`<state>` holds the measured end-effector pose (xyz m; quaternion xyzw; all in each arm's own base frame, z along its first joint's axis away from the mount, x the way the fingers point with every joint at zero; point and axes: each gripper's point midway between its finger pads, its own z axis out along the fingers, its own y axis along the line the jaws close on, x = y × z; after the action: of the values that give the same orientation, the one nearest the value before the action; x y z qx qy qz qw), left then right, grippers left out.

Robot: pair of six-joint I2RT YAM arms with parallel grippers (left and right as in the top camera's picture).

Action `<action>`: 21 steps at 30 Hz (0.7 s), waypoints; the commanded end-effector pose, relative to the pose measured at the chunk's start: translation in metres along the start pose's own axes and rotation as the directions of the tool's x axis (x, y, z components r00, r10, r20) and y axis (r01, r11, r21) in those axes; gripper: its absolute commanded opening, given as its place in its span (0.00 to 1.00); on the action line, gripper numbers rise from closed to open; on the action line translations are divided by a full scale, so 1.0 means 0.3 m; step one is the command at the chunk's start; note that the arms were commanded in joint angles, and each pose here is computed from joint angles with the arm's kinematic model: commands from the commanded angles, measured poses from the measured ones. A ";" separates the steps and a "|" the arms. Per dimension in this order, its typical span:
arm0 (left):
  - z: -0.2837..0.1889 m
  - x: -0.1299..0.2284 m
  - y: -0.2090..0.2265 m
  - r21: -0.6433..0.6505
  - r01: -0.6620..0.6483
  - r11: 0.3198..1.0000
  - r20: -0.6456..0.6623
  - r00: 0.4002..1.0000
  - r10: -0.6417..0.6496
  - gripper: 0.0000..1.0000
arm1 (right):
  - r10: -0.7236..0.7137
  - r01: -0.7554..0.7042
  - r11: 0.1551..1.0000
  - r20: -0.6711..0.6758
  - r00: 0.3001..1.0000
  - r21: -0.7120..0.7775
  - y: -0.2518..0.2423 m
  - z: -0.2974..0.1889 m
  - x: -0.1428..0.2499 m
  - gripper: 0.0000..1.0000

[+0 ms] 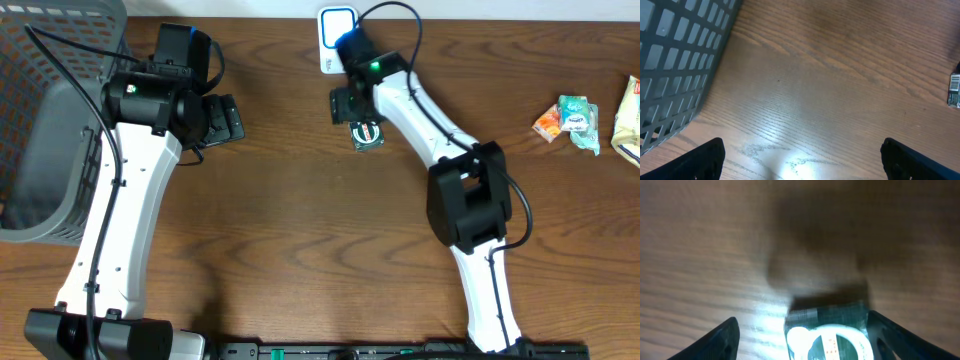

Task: Scan the item barcode

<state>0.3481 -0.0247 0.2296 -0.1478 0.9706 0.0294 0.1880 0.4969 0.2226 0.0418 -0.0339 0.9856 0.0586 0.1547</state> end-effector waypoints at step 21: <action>-0.015 -0.010 0.010 -0.008 -0.005 1.000 0.017 1.000 0.005 0.98 | 0.074 -0.069 0.994 -0.060 0.995 0.088 -0.046 0.139 0.130 0.01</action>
<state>0.3481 -0.0247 0.2296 -0.1478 0.9706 0.0294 0.1880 0.4836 0.2299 0.0060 -0.0119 0.9876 0.0483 0.1491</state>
